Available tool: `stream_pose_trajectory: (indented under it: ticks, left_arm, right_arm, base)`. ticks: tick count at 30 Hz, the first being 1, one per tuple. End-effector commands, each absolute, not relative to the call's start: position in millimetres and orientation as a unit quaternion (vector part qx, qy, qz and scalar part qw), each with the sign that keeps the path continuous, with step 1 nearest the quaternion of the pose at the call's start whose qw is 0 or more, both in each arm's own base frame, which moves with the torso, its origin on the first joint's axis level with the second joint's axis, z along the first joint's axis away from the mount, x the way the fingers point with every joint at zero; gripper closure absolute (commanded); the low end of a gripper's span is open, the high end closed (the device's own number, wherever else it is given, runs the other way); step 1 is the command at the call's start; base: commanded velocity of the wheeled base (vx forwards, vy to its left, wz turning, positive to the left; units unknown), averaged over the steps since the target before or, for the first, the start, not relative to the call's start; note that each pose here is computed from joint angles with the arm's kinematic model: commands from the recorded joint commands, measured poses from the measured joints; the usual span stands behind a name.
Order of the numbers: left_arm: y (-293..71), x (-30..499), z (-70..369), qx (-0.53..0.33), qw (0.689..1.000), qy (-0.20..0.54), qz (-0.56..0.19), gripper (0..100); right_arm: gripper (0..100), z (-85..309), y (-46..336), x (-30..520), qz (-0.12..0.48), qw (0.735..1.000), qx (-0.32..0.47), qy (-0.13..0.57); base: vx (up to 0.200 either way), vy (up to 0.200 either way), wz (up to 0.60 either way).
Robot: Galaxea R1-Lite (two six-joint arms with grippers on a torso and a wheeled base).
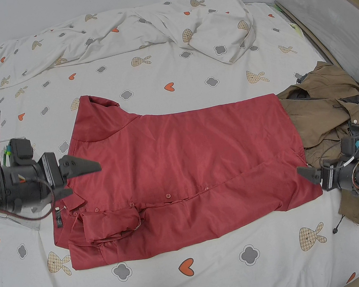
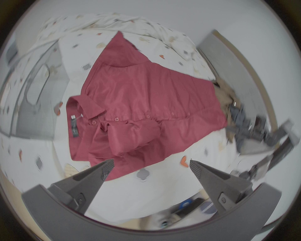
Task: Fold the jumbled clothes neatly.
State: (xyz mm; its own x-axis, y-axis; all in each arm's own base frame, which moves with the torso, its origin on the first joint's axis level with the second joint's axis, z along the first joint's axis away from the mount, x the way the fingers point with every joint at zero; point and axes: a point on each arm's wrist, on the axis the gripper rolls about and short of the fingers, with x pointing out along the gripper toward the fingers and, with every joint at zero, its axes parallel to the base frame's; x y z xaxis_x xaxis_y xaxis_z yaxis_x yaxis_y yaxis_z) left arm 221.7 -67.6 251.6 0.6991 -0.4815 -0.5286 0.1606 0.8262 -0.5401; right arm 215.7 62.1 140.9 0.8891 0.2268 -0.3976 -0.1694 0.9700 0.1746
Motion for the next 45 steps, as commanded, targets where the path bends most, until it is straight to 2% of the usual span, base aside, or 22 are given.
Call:
stream_pose_trajectory:
  ticks: [1,4,10,11,12,13,14,17,19,20,22,33,45]
  left_arm:
    - [-62.6,199.2,221.4,-0.217,0.88,0.386,-0.172,0]
    - [-61.1,193.8,208.5,-0.204,0.878,0.395,-0.174,0]
    - [-57.7,182.6,184.6,-0.156,0.879,0.416,-0.173,0]
    - [-55.6,178.3,174.7,-0.093,0.886,0.417,-0.177,0]
    - [-55.6,178.3,174.7,-0.093,0.886,0.417,-0.177,0]
    - [-54.3,176.2,165.1,-0.01,0.891,0.415,-0.183,0]
    - [-54.4,175.4,162.2,0.019,0.891,0.413,-0.186,0]
    - [-55.7,174.8,154.1,0.101,0.889,0.398,-0.201,0]
    - [-55.8,175.4,153.2,0.108,0.889,0.397,-0.202,0]
    - [-55.2,180.5,141.5,0.188,0.879,0.386,-0.207,0]
    - [-54.9,182.1,132.1,0.233,0.871,0.383,-0.204,0]
    - [-58.8,186.5,77.2,0.34,0.815,0.419,-0.212,0]
    - [-63.1,200.4,77.1,0.347,0.814,0.417,-0.207,0]
  right_arm:
    - [0,112.8,49.1,199.5,0.07,0.956,0.061,0.277]
    - [0,91.9,48.3,211.7,0.056,0.944,0.054,0.321]
    - [0,88.7,52.7,210.7,0.065,0.945,0.05,0.318]
    - [0,91.7,62.0,202.8,0.089,0.946,0.04,0.308]
    - [0,91.7,62.0,202.8,0.089,0.946,0.04,0.308]
    - [0,99.1,76.4,194.5,0.129,0.948,0.023,0.289]
    - [0,101.2,81.3,191.3,0.138,0.949,0.015,0.283]
    - [0,106.0,98.8,183.3,0.14,0.954,-0.017,0.263]
    - [0,106.4,100.4,182.7,0.139,0.955,-0.019,0.261]
    - [0,108.3,110.9,181.8,0.131,0.959,-0.035,0.251]
    - [0,109.0,114.2,181.5,0.137,0.958,-0.036,0.249]
    - [0,112.3,115.7,184.5,0.137,0.96,-0.036,0.242]
    - [0,111.7,115.7,183.2,0.138,0.959,-0.035,0.243]
  base:
    - [0.0,0.0,0.0]
    - [0.0,0.0,0.0]
    - [0.0,0.0,0.0]
    - [0.0,0.0,0.0]
    - [0.0,0.0,0.0]
    - [0.0,0.0,0.0]
    - [0.0,0.0,0.0]
    - [0.0,0.0,0.0]
    - [0.0,0.0,0.0]
    - [0.0,0.0,0.0]
    - [0.0,0.0,0.0]
    - [0.0,0.0,0.0]
    - [0.0,0.0,0.0]
